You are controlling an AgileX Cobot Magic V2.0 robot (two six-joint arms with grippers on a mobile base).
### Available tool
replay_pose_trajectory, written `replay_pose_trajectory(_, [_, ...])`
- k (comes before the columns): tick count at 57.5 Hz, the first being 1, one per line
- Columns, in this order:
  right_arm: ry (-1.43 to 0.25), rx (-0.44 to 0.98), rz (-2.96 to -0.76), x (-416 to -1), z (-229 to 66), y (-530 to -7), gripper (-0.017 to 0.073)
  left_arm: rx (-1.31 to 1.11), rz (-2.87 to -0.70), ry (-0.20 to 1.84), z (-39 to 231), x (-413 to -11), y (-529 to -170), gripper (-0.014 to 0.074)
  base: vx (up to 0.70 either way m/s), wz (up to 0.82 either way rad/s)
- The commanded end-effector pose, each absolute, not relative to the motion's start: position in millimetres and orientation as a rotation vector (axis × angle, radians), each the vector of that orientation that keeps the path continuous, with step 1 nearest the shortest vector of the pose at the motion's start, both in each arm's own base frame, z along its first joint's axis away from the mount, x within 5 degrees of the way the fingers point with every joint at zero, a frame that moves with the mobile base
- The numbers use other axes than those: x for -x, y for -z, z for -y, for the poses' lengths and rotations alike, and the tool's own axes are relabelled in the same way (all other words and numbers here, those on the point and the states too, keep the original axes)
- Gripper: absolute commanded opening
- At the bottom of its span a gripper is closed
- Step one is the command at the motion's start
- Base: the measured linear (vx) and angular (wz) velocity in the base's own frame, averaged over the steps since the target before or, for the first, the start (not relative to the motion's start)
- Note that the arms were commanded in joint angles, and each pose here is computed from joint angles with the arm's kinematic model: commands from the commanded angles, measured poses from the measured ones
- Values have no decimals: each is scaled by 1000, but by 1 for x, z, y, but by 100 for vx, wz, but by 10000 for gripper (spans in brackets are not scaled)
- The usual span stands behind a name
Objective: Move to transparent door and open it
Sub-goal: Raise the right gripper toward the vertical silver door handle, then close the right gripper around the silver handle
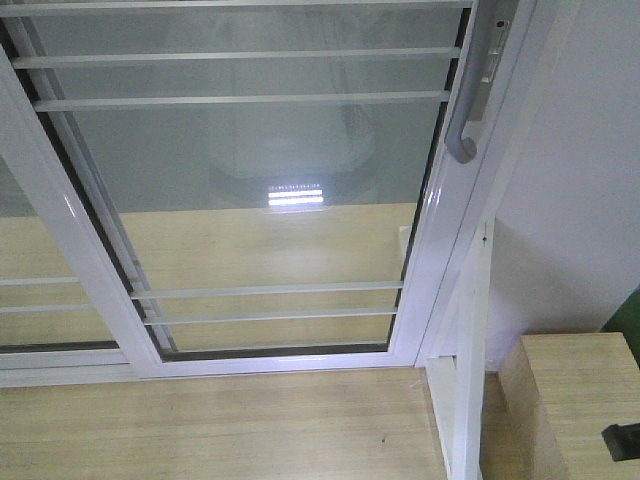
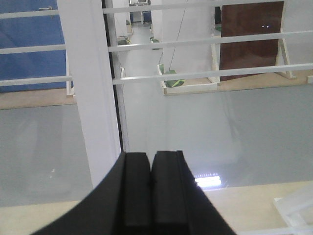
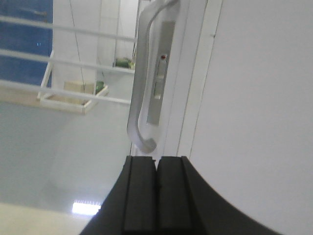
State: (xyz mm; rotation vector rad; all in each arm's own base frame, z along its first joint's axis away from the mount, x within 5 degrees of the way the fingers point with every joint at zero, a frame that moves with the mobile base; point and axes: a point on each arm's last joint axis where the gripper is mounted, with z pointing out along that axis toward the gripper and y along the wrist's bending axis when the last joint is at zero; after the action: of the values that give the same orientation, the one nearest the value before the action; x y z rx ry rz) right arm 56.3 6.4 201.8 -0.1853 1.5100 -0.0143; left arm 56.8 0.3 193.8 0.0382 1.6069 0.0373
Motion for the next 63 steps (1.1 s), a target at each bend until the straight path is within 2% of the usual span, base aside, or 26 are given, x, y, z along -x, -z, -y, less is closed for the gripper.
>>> replay_pose_trajectory(1, [8, 138, -1312, -54, -5, -219, -4, -22, -1450, -3, 1, -55, -206, -6, 0, 0])
replay_pose_trajectory(10, [-97, 16, -1214, -51, -2, -236, -4, 22, -1308, 47, 1, -53, -220, -6, 0, 0])
replay_pose_trajectory(19, [-32, 82, -1307, -60, -4, -260, -4, 99, -1286, 113, -1, -57, -244, -6, 0, 0])
replay_pose_trajectory(27, [-25, 111, -1444, -93, -9, -295, -4, 83, -1328, 93, -1, -77, -279, -6, 0, 0])
replay_pose_trajectory(38, [34, 194, -1568, -170, -18, -333, -4, 83, -1377, 77, -1, -138, -328, -6, 0, 0])
replay_pose_trajectory(46, [44, 207, -1593, -232, -25, -346, -4, 83, -1399, 66, -1, -195, -347, -6, 0, 0])
replay_pose_trajectory(54, [51, 197, -1564, -287, -31, -344, -4, 89, -1432, 61, -1, -252, -345, -6, 0, 0])
replay_pose_trajectory(63, [50, 191, -1541, -329, -37, -327, -4, 98, -1499, 64, 0, -291, -329, -6, 0, 0])
